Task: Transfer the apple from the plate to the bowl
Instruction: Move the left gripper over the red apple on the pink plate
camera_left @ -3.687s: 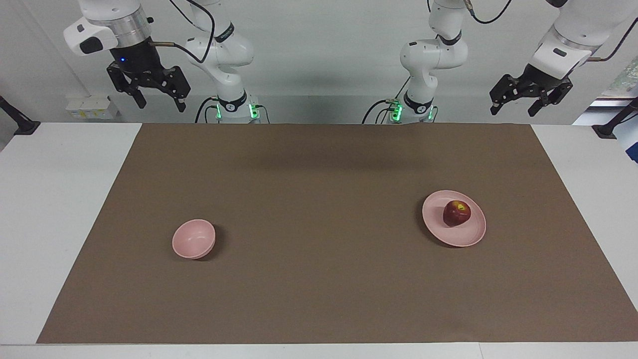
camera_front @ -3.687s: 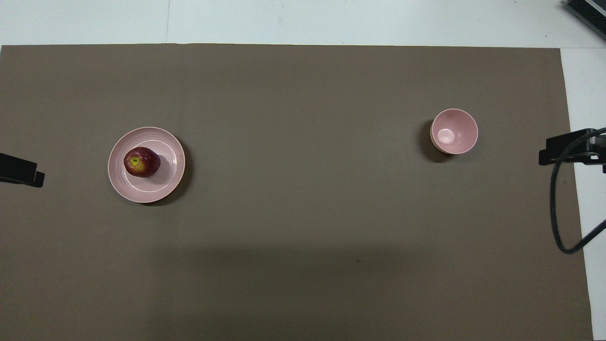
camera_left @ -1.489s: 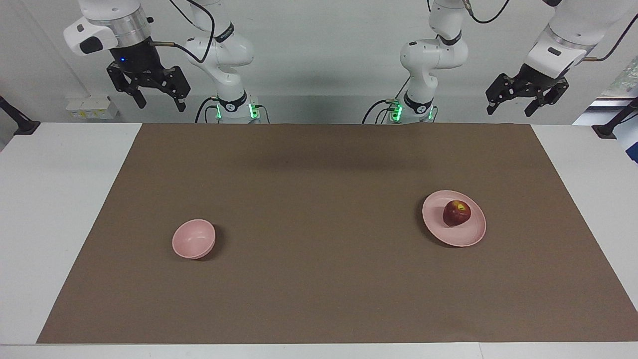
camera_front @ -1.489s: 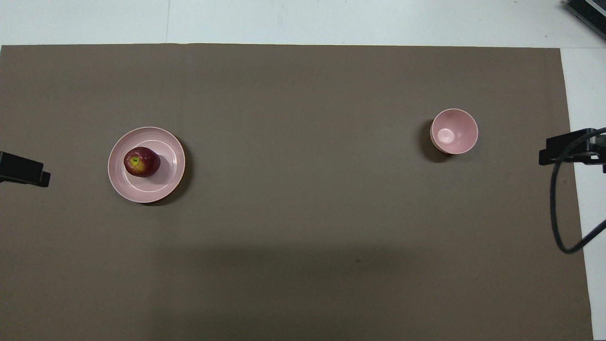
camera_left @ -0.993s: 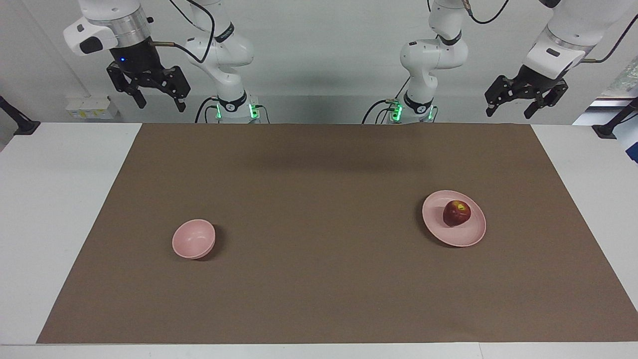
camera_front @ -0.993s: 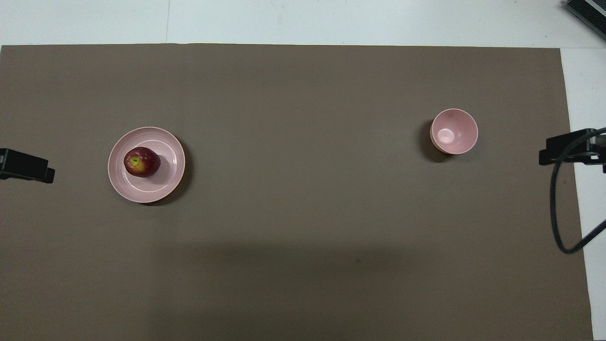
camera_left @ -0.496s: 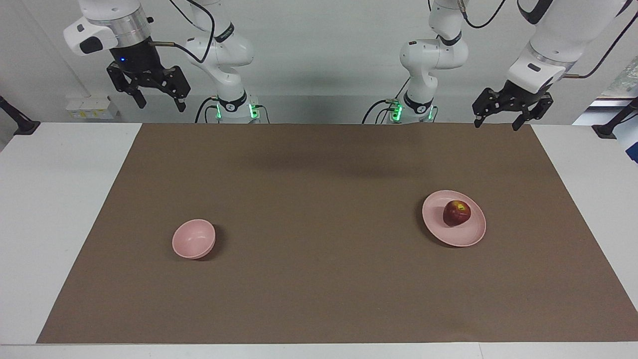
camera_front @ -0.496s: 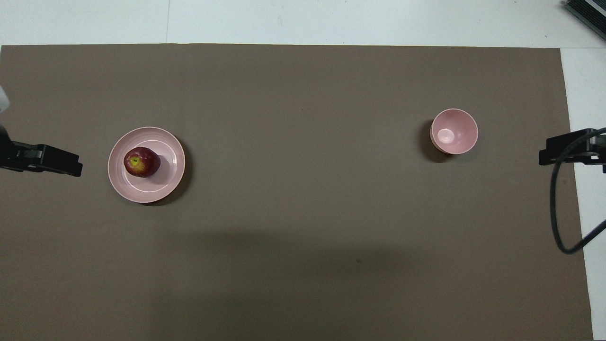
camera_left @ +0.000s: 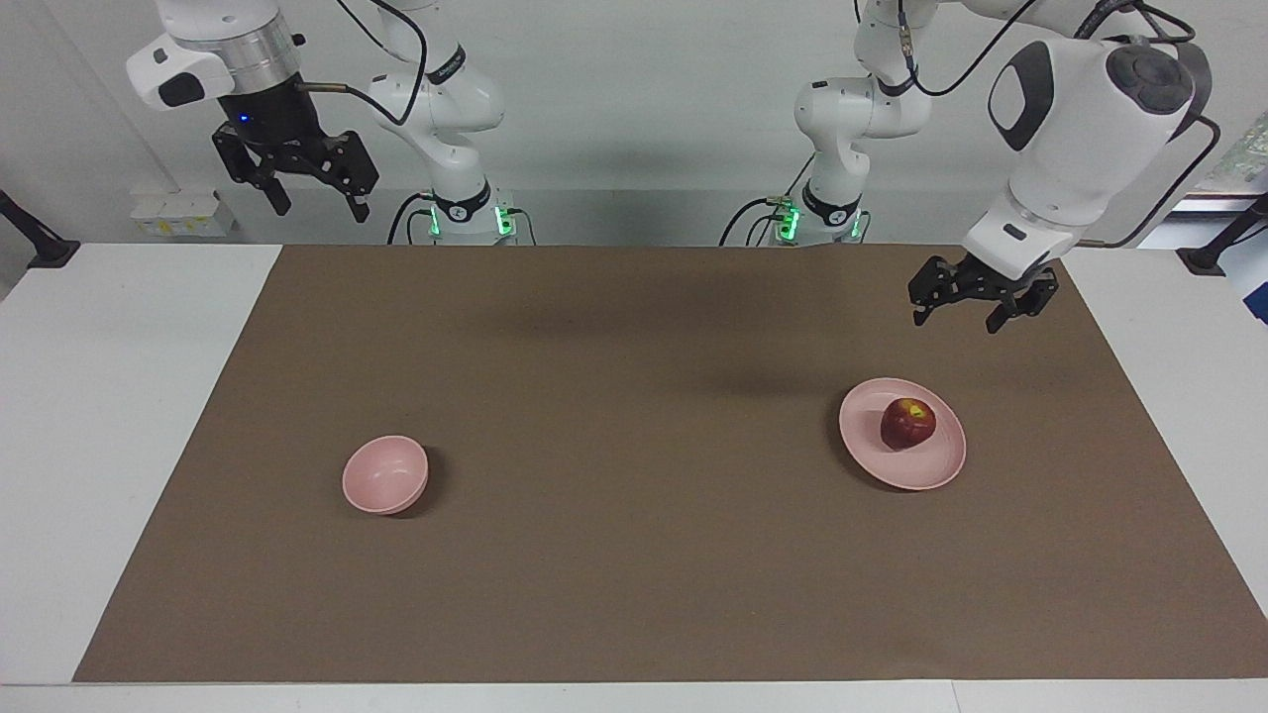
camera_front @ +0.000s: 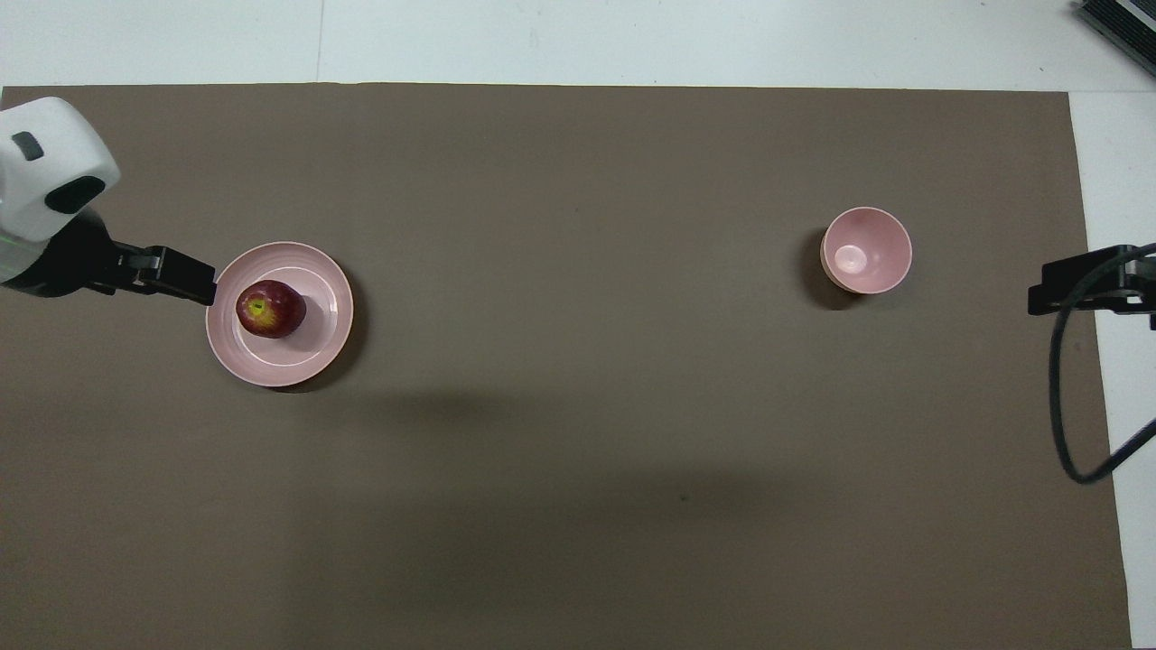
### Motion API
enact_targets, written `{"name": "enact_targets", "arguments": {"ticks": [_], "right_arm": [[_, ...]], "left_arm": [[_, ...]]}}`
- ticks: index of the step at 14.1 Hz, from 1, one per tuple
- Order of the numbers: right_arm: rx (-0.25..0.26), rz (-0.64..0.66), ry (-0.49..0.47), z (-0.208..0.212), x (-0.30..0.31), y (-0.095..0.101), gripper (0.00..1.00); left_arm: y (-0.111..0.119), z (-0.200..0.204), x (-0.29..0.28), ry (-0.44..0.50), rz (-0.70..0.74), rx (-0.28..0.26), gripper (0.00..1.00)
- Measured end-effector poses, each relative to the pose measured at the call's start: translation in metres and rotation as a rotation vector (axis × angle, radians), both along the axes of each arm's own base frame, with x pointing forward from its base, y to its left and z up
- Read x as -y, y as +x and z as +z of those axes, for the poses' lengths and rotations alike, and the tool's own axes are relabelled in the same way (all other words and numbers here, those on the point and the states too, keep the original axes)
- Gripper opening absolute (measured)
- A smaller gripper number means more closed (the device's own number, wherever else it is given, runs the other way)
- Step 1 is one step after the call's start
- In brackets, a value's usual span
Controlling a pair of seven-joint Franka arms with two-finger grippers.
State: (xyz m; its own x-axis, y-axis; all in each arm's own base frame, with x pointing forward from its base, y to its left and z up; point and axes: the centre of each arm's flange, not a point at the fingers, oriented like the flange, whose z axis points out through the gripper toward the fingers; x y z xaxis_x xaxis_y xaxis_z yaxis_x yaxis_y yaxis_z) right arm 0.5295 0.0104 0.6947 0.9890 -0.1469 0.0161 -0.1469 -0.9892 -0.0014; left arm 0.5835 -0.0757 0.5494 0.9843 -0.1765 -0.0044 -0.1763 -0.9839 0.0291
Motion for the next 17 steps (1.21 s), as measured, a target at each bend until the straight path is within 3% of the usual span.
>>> {"name": "enact_targets", "arguments": {"ticks": [3,7,11,17], "right_arm": [[0.0,0.0,0.0,0.0,0.0,0.0,1.0],[0.0,0.0,0.0,0.0,0.0,0.0,1.0],[0.0,0.0,0.0,0.0,0.0,0.0,1.0],[0.0,0.0,0.0,0.0,0.0,0.0,1.0]], "left_arm": [[0.003,-0.049,-0.003,-0.002,0.009,0.021,1.0],[0.004,-0.104,-0.005,0.001,0.014,-0.006,1.0],[0.008,-0.163,-0.009,-0.003,0.025,0.023,1.0],[0.018,-0.192,-0.021,-0.007,0.041,0.061,1.0]]}}
